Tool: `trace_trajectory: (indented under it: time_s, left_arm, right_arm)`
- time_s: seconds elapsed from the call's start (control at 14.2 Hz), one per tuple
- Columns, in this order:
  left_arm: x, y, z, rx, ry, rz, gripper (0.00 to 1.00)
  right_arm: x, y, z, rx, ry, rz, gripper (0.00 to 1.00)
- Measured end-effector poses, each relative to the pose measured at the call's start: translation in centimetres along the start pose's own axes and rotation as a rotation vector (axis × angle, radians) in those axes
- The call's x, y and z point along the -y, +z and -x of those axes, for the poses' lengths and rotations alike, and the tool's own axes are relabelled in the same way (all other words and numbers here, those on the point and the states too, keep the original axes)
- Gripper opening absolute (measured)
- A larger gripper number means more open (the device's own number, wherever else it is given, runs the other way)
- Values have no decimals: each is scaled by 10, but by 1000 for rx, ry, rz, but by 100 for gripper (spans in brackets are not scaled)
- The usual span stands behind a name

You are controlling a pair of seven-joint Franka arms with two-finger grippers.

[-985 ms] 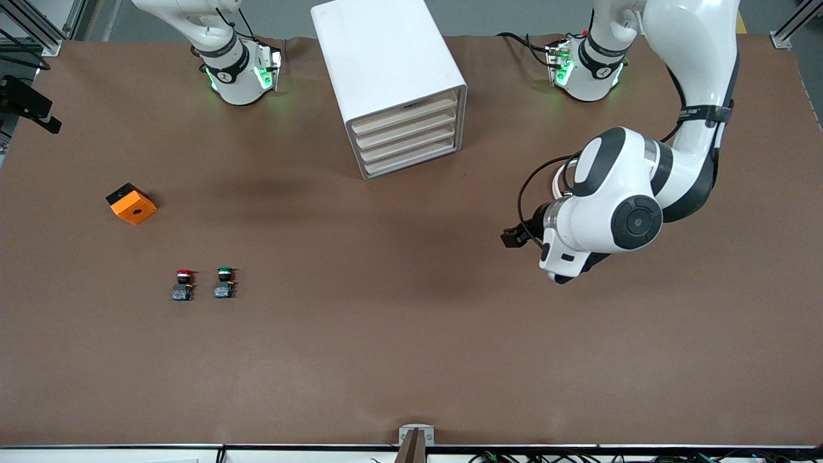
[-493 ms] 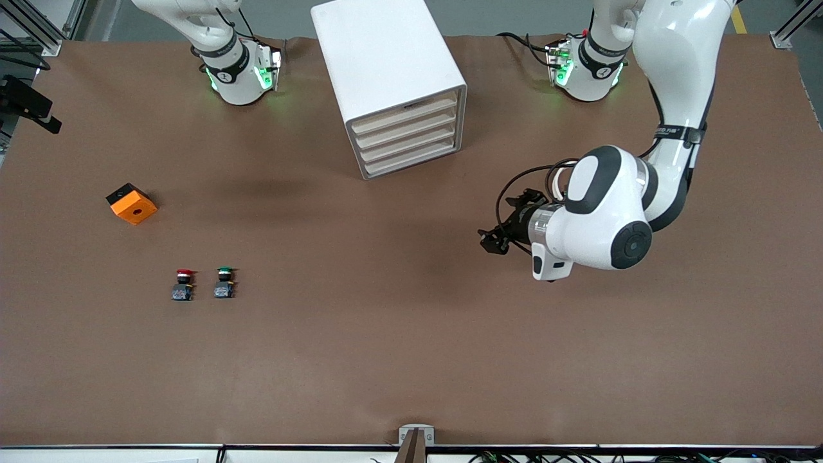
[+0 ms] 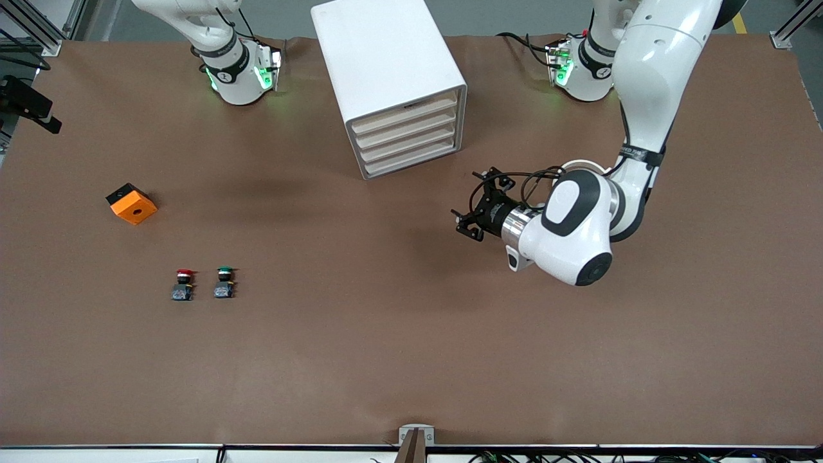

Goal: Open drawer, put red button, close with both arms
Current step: 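Bring the left gripper to the lowest drawer's handle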

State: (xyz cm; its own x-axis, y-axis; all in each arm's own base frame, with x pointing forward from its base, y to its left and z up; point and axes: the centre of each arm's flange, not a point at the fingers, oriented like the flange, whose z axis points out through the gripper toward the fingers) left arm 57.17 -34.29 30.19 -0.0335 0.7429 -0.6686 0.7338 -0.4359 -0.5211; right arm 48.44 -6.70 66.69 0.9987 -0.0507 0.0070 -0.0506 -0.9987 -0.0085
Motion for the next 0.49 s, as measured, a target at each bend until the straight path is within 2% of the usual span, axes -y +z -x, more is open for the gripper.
trace_trajectory:
  time_s: [0.21,0.49]
  left_arm:
    - [-9,26,-7,25,-198,-73,100]
    - [-10,53,-18,62,-416,-231,100]
  right_arm:
    - [0,0,0,0,0,0,100]
    - [0,0,0,1,0,0,100]
